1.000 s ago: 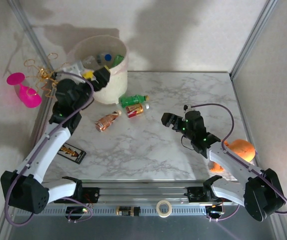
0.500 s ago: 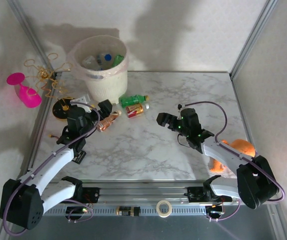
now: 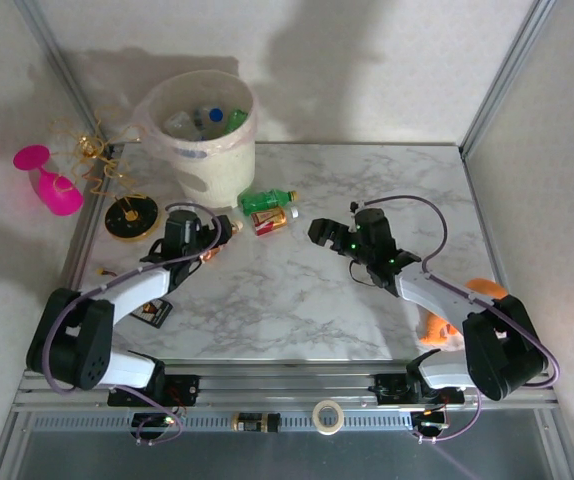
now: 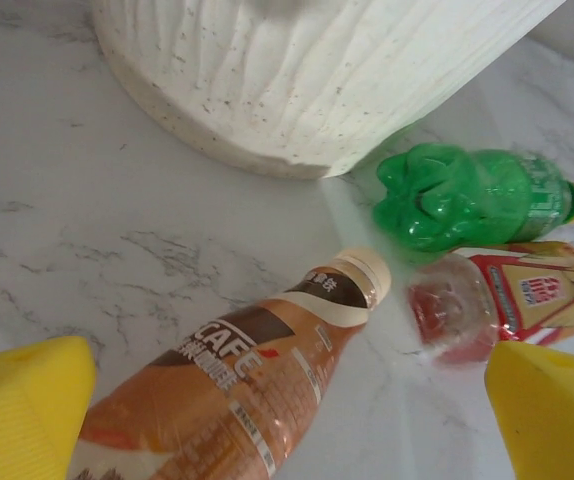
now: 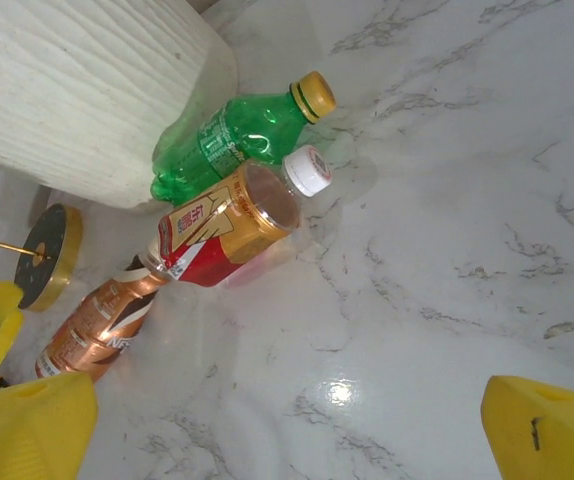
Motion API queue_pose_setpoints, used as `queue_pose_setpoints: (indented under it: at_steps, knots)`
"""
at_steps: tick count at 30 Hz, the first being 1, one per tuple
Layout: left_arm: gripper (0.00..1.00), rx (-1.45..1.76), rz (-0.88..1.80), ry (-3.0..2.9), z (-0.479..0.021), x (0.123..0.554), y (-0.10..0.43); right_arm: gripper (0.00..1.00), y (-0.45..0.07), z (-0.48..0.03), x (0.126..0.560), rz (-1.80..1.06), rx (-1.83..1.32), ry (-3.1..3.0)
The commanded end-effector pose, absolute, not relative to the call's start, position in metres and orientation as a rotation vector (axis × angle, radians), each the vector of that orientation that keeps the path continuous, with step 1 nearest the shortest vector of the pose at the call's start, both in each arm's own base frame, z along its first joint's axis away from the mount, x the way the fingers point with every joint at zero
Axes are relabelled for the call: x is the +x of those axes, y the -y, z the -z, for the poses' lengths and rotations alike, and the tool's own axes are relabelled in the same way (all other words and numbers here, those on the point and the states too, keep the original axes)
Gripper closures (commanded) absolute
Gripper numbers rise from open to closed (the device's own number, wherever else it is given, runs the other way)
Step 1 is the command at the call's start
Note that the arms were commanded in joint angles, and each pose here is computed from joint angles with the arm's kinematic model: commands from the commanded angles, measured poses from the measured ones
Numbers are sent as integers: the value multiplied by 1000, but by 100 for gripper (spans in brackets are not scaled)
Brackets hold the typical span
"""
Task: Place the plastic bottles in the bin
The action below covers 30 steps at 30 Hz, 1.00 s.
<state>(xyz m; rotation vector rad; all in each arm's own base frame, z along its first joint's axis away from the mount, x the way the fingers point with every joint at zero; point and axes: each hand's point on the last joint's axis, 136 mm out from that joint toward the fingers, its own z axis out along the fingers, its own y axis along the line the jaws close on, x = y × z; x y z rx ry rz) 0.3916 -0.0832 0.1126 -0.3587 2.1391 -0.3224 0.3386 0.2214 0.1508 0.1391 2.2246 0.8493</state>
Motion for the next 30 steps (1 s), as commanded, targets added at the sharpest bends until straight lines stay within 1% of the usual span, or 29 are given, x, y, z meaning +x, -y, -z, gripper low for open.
queue_pose_setpoints:
  at_steps: [1, 5, 9, 17, 20, 24, 30]
  knots:
    - [1, -331, 231, -2153, -112, 406, 79, 1, -229, -165, 346, -897, 139, -2197]
    - [0, -306, 198, -2252, -87, 409, 82, 1, -227, -164, 346, -883, 147, -2199]
    - [0, -297, 237, -2300, -73, 404, 89, 1, -224, -161, 345, -865, 154, -2205]
    - [0, -298, 270, -2343, -67, 387, 96, 1, -222, -158, 345, -853, 156, -2209]
    - [4, -282, 287, -2350, -67, 379, 100, 1, -222, -156, 345, -851, 155, -2211]
    - [5, -282, 271, -2371, -60, 373, 98, 1, -221, -153, 343, -852, 156, -2216]
    - [8, -287, 249, -2405, -48, 374, 98, 1, -218, -153, 340, -842, 160, -2215]
